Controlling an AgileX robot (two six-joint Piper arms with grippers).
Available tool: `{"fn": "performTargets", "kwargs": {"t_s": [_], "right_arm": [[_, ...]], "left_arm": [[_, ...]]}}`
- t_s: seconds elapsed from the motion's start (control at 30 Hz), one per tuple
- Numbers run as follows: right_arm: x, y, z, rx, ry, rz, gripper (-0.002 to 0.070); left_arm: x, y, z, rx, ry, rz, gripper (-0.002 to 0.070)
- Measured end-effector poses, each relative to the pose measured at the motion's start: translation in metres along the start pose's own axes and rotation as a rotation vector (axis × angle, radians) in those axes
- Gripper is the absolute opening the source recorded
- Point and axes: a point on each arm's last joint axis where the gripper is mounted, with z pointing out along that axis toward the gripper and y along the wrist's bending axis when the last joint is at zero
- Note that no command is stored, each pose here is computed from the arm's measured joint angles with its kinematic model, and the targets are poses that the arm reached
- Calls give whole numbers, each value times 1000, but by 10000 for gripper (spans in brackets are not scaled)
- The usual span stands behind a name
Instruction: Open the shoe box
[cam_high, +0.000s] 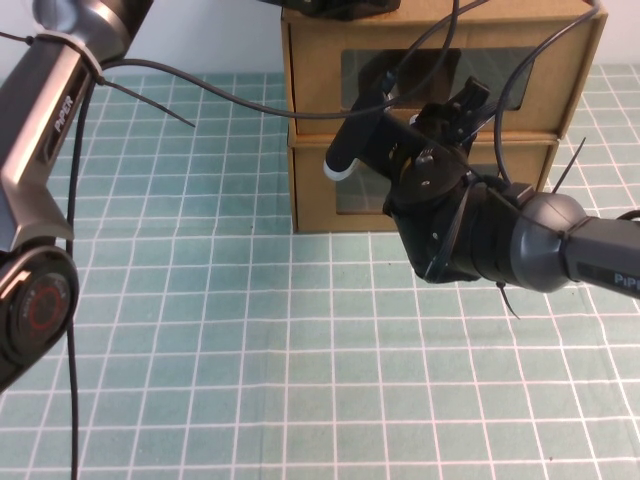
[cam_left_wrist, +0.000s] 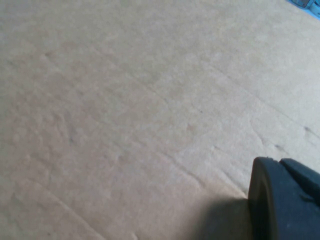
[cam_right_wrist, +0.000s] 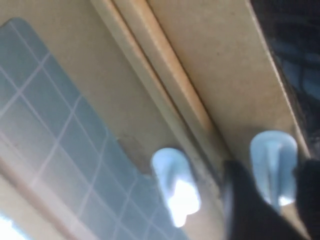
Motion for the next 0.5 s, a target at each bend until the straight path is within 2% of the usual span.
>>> {"fn": "performTargets", "kwargs": {"t_s": [0.07, 0.1, 0.5], "right_arm": [[0, -1, 1, 9, -2, -8, 121], [0, -1, 1, 10, -3, -10, 111], [0, -1, 1, 5, -7, -11, 113]], "left_arm": [[0, 0, 0, 0, 0, 0, -7], [0, 0, 0, 1, -1, -1, -7], [0, 1, 0, 1, -2, -1, -7]]}}
